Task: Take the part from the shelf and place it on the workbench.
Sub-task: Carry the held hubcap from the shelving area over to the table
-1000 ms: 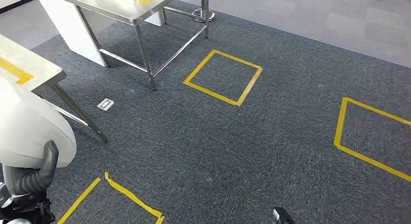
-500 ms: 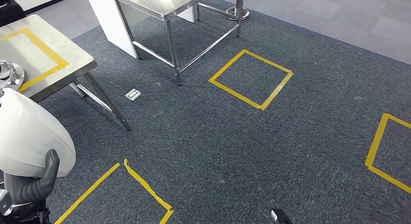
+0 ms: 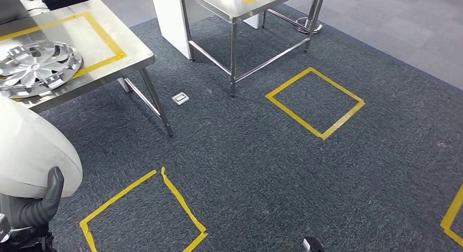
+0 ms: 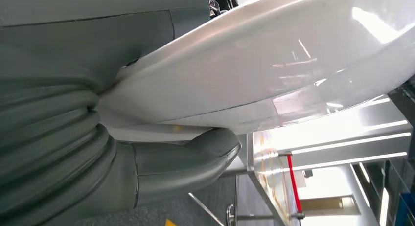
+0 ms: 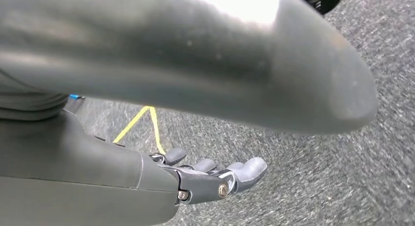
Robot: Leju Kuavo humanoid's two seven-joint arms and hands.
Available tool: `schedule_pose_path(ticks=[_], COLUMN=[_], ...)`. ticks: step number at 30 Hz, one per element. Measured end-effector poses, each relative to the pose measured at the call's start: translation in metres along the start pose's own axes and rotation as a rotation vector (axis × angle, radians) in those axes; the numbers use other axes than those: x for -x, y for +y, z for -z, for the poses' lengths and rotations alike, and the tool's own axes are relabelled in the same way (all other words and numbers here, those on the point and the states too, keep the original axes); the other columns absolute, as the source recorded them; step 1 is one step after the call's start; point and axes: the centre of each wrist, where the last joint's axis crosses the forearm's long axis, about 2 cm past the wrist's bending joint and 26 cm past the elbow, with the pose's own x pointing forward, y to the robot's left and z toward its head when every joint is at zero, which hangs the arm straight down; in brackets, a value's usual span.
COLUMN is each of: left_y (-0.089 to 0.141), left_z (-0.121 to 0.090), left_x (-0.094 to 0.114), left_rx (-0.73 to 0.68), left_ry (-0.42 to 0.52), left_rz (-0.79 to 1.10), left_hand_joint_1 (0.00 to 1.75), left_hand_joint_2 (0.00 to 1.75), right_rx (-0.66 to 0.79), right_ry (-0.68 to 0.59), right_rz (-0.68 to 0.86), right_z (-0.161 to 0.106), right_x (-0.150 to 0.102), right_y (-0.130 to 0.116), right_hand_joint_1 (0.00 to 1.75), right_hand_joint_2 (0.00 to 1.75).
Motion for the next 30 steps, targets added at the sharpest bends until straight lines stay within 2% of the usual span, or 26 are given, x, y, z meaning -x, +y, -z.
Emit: schedule_pose_path(ticks=[19, 30], left_y=[0.0032, 0.0062], left_z=[0.0007, -0.0078], left_x=[0.0019, 0.0], left_rx=[-0.014, -0.037], left_ry=[-0.001, 0.008], left_rz=[0.005, 0.018], left_hand_joint_1=[1.75, 1.75], left_hand_joint_2=[1.75, 1.75], right_rx=[0.006, 0.007], right_ry=[0.013, 0.006], right_rz=[-0.01, -0.027], right_z=[-0.0001, -0.0001], right_x=[-0.0004, 0.001], right_y=[-0.0021, -0.0041], right_hand_joint_1=[0.0, 0.0], right_hand_joint_2=[0.0, 0.0])
